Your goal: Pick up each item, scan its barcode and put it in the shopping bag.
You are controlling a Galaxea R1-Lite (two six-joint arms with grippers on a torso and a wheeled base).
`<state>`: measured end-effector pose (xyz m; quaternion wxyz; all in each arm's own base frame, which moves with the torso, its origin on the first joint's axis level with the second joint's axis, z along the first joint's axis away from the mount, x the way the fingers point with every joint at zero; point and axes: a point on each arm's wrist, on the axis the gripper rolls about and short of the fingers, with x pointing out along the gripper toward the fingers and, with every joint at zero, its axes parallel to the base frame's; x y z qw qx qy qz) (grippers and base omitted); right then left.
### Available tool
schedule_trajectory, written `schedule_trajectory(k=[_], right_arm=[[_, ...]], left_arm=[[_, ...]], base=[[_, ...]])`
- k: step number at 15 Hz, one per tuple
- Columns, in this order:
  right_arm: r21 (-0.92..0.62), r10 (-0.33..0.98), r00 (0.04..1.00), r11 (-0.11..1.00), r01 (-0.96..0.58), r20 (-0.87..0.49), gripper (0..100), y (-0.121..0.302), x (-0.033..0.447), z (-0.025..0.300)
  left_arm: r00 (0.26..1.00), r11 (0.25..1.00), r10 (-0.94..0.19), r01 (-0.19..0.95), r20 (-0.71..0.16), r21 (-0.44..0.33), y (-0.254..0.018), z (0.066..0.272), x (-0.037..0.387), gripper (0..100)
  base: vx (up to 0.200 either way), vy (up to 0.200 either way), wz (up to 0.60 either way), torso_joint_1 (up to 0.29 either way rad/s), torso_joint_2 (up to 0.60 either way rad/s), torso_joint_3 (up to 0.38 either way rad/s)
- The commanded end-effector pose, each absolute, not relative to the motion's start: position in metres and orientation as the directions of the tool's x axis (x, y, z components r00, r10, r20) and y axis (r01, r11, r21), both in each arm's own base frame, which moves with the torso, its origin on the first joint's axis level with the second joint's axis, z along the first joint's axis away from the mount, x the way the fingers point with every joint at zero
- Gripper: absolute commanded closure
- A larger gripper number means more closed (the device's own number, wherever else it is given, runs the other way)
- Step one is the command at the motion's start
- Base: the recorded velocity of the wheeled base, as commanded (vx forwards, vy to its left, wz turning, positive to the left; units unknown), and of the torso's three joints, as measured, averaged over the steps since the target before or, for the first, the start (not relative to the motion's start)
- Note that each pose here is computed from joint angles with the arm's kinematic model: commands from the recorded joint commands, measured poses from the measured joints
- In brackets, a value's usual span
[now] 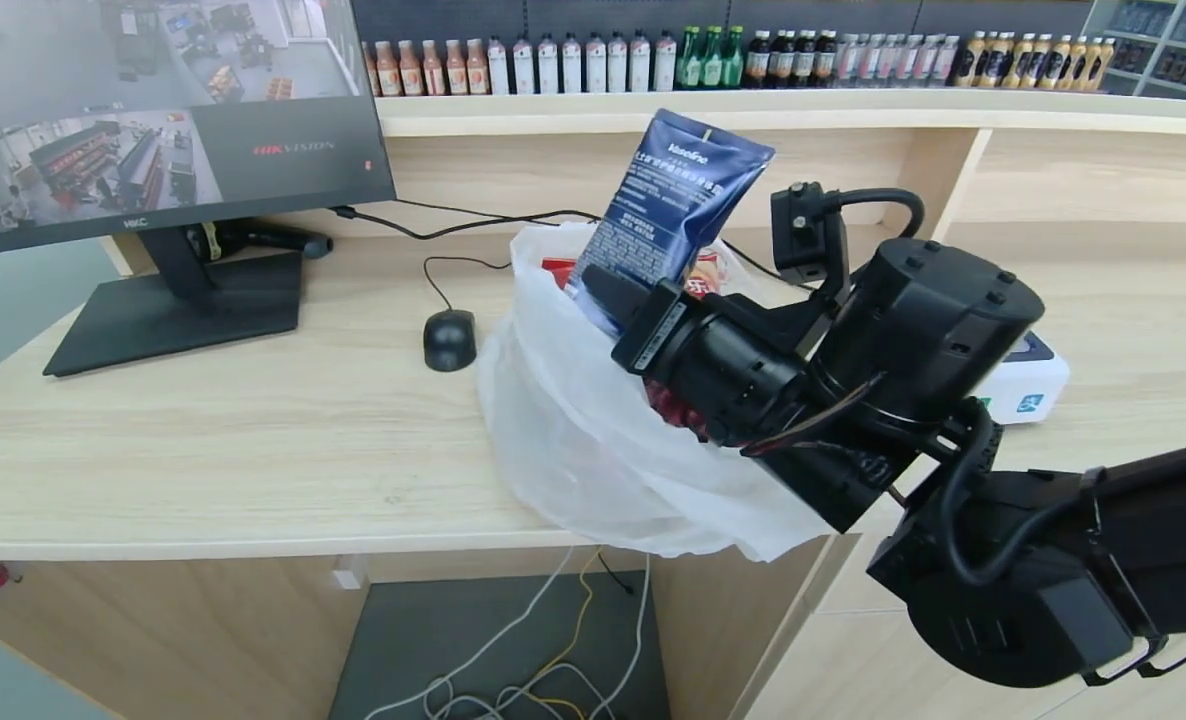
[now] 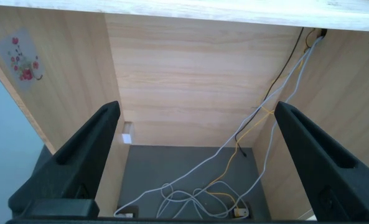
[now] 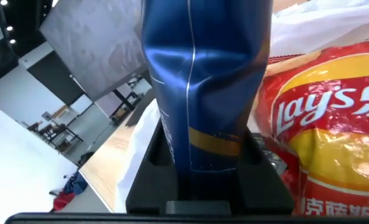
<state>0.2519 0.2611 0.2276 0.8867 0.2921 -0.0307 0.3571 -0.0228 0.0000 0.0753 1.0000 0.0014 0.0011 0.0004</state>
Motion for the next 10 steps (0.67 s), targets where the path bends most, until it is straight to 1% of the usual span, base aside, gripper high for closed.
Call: schedule_trajectory(k=[1,5,10], right_arm=[[0.497,0.618,0.751,0.589,-0.637,0.231,100,0.262,0.253,0.218],[0.480,0.626,0.758,0.616,-0.624,0.183,100,0.260,0.251,0.202],[0.476,0.627,0.759,0.622,-0.622,0.174,100,0.261,0.252,0.198]], left_arm=[[1.000,1.000,0.002,-0.002,-0.002,0.003,0.000,0.075,-0.023,0],[1.000,1.000,0.002,-0.002,0.000,0.003,0.000,0.075,-0.023,0],[1.000,1.000,0.002,-0.002,-0.002,0.003,0.000,0.075,-0.023,0]], base=[[0.000,0.000,0.00,0.000,0.00,0.000],[0.000,0.000,0.00,0.000,0.00,0.000],[0.000,0.000,0.00,0.000,0.00,0.000]])
